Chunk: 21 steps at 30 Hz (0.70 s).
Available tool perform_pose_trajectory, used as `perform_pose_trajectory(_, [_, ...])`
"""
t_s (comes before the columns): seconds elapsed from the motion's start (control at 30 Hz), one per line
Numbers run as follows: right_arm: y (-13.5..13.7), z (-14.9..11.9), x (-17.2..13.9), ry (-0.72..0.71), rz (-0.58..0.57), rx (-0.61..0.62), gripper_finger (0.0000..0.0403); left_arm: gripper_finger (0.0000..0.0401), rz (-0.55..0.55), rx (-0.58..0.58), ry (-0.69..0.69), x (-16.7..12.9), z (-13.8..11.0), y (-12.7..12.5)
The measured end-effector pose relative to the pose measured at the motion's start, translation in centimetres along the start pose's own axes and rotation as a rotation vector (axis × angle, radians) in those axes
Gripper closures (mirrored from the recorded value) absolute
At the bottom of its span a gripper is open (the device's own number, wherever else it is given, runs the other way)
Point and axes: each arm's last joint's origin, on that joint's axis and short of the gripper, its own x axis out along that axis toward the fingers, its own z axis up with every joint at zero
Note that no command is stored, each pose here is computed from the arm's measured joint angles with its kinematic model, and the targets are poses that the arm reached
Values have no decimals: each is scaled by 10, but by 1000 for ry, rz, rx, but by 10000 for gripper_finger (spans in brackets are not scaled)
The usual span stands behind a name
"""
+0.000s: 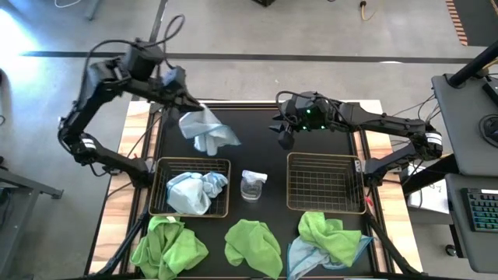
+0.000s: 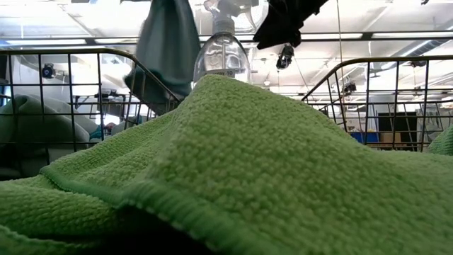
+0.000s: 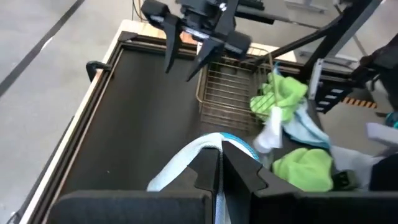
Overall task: Sort microfiber towel by color & place in baskets
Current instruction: Put the blue microfiber towel into the left wire basket
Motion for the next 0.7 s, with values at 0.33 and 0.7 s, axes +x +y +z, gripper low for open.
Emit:
perform_pose_trajectory(0.33, [0, -1, 0, 14, 0, 17, 232, 401, -48, -58, -91, -45, 1, -34])
perform_pose_trajectory(0.7, [0, -11, -1, 114, -11, 161, 237, 401, -174, -152, -64, -55, -19, -60])
